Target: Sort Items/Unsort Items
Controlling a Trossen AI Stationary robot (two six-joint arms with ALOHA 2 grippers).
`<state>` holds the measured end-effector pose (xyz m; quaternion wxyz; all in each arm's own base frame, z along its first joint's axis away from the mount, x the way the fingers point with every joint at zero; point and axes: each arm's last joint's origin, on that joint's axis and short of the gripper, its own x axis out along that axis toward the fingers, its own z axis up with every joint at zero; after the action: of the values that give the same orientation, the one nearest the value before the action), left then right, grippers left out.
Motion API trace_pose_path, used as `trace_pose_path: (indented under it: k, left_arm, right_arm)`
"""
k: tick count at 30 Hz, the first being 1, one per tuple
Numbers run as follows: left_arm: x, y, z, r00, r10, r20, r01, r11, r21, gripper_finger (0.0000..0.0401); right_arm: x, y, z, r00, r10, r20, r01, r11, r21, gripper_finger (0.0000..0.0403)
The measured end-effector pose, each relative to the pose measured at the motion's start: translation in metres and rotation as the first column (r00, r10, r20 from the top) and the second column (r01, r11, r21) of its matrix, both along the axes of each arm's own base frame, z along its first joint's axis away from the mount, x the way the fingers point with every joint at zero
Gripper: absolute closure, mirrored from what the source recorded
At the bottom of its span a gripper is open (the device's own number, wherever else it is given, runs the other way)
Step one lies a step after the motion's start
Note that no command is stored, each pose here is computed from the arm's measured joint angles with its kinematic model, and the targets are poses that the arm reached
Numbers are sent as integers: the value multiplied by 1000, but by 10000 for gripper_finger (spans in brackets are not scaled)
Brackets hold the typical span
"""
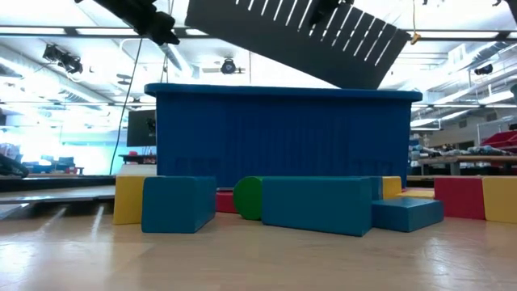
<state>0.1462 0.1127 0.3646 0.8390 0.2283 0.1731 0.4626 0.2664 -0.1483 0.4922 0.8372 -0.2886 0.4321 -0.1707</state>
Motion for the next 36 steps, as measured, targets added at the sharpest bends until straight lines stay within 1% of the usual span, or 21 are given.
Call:
trace_pose_path:
  k: [4, 7, 13, 20, 29, 36]
  left_arm:
    - [0, 0, 0, 1000, -4, -4, 4, 1000, 0, 283]
    - [0, 0, 0, 1000, -9, -5, 9, 1000, 0, 283]
    - [-3, -3, 3, 999, -38, 12, 38, 999, 11, 283]
    - [-11, -9, 9, 998, -44, 45, 43, 998, 34, 283]
    - [-22, -16, 16, 995, -48, 87, 42, 997, 62, 283]
    - [-22, -16, 16, 994, -47, 101, 42, 998, 47, 283]
  right_arm:
    - [1, 1, -2, 1000, 24, 1, -24, 999, 37, 403]
    - [-1, -1, -5, 1000, 13, -15, -12, 998, 66, 403]
    - [-2, -2, -6, 1000, -10, -13, 12, 996, 94, 403]
    - [-2, -5, -12, 999, -6, -33, 11, 991, 132, 403]
    - [0, -1, -11, 999, 0, -34, 4, 994, 107, 403]
    - [1, 1, -11, 999, -7, -40, 10, 996, 90, 403]
